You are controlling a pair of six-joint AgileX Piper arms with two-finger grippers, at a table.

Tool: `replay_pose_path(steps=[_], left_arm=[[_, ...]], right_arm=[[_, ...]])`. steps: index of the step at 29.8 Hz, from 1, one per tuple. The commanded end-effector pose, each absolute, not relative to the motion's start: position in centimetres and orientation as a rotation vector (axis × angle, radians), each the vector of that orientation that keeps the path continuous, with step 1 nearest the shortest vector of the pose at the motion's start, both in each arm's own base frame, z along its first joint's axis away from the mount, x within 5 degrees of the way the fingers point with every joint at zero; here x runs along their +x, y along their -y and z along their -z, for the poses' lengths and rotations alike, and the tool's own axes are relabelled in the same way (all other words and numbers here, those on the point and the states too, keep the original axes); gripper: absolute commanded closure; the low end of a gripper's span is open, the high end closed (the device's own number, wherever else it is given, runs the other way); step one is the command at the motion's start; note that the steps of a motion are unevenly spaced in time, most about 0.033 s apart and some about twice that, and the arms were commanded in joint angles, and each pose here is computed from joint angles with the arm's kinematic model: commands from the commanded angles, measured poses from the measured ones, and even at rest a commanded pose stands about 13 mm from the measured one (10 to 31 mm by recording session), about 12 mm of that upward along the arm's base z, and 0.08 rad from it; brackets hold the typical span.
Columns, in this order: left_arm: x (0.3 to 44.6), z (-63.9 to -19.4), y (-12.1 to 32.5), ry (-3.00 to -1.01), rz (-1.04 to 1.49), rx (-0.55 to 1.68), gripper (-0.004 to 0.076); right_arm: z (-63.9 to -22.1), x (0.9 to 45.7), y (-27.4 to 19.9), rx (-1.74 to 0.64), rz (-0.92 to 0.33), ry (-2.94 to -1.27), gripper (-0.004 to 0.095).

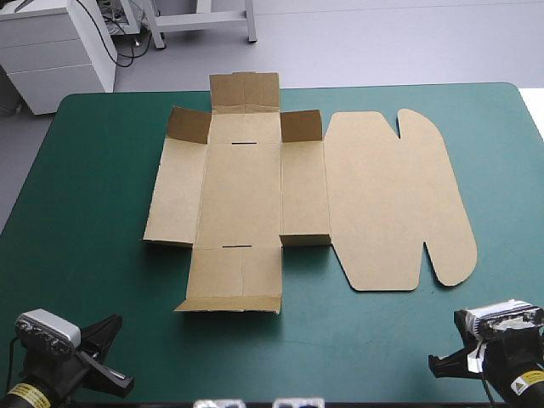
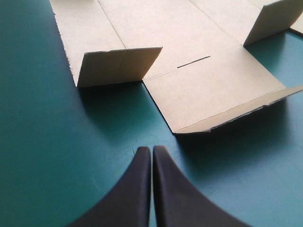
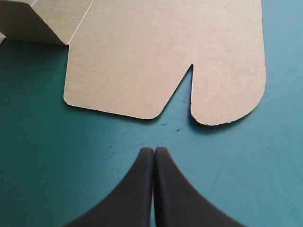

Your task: Fold the box

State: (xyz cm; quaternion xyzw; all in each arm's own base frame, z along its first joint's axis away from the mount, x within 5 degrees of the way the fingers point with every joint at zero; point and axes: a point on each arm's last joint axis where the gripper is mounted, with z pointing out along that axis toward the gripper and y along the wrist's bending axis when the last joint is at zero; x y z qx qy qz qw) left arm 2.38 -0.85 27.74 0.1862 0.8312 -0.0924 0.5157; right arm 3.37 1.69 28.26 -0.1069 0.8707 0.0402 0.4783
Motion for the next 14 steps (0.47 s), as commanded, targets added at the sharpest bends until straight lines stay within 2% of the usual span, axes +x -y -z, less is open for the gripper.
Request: replay_pose_path(steps=[1, 10, 14], left_arm=[[2.6, -29.2, 1.1, -1.918, 0.249, 0.429, 0.0731], [2.7, -29.3, 1.0, -1.919, 0.241, 0.43, 0.0731], [2.5, -31.3, 1.0, -1.883, 0.25, 0.417, 0.0731]], right_arm=[[-29.5, 3.8, -1.6, -0.253, -0.087, -2.06, 0.0927], [-29.5, 3.8, -1.6, -0.253, -0.087, -2.06, 0.0927], [-29.5, 3.8, -1.6, -0.253, -0.087, -2.06, 0.0927]])
